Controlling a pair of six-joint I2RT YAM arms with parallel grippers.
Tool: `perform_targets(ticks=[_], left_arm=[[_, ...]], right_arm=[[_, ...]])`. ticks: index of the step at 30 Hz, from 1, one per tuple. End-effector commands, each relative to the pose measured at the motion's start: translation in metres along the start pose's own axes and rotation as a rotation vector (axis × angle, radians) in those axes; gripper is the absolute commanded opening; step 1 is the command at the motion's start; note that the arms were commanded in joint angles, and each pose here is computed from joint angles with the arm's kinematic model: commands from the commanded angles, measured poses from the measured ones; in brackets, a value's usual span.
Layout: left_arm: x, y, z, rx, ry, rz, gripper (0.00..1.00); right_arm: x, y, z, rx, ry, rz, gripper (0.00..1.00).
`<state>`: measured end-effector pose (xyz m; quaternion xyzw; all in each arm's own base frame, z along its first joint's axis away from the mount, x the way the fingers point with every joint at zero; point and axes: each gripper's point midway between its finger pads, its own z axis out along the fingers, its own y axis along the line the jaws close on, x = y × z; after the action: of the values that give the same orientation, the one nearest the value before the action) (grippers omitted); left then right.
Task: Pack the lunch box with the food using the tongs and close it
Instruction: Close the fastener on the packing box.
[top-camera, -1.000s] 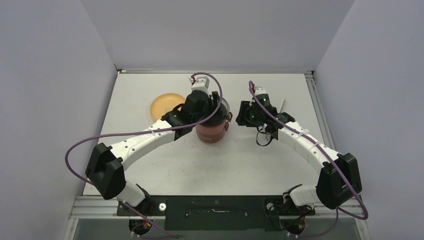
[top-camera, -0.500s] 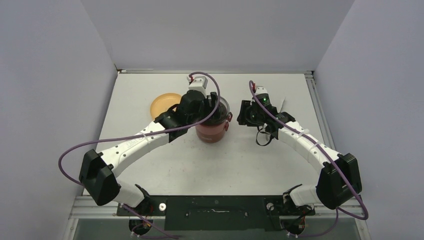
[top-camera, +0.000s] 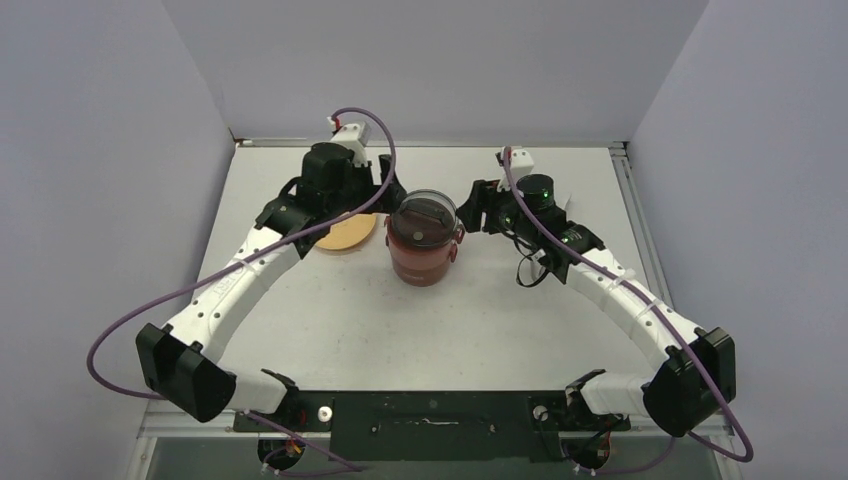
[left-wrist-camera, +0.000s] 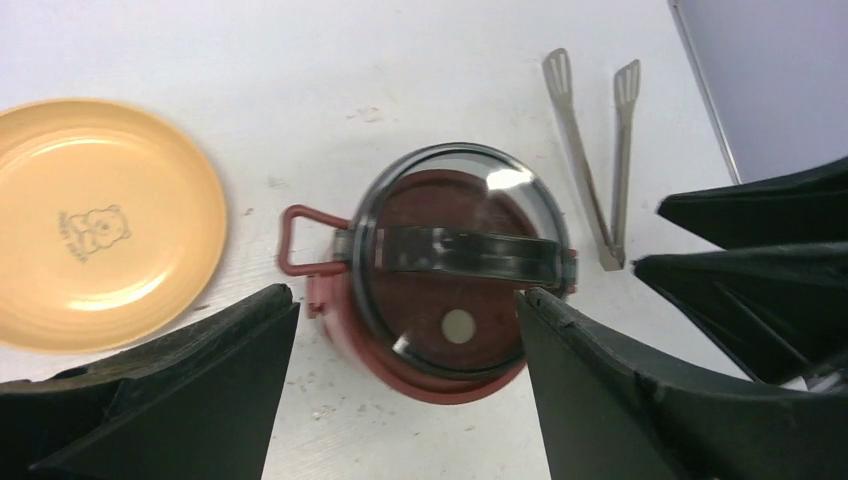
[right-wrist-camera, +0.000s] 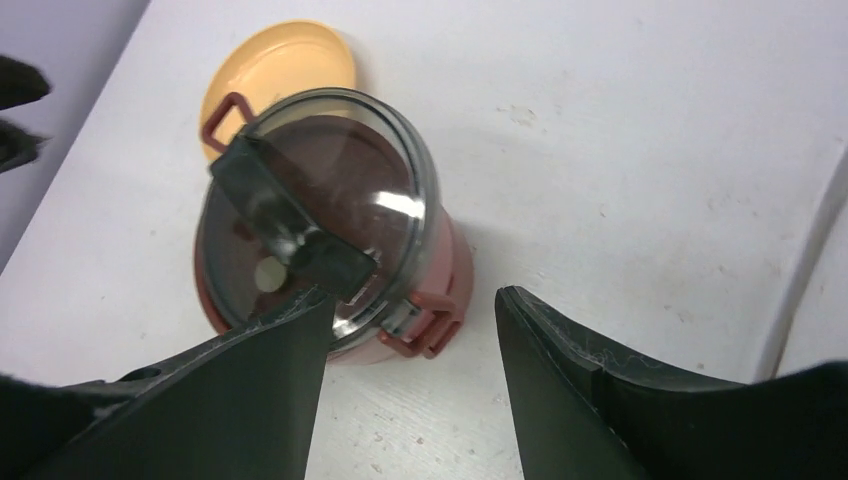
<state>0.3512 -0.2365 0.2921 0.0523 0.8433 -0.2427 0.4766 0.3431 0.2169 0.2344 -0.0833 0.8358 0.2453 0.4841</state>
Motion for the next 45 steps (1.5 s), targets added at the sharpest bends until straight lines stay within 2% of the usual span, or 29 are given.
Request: perform_targets(ticks=[1, 11, 20, 33, 45], left_arm=[[-0.001, 0.023, -0.016, 0.013, 0.016, -0.005, 0.82], [0.008, 0.093, -0.014, -0.1, -0.003, -0.061, 0.82], [0.01, 0.101, -0.015, -0.103, 0.004, -0.071, 0.82], [0.005, 0.108, -0.021, -0.114, -0.01, -0.079, 0.83], [0.006, 0.11, -0.021, -0.111, -0.008, -0.089, 0.83]], right_arm=[[-0.049, 0.054, -0.008, -0.222, -0.156, -0.181, 0.62], [-0.034, 0.092, 0.021, -0.369, -0.074, -0.413, 0.62], [-0.027, 0.086, 0.044, -0.305, -0.043, -0.571, 0.6], [-0.015, 0.083, 0.058, -0.319, 0.006, -0.609, 0.51], [-0.009, 0.083, 0.068, -0.323, 0.035, -0.609, 0.29]])
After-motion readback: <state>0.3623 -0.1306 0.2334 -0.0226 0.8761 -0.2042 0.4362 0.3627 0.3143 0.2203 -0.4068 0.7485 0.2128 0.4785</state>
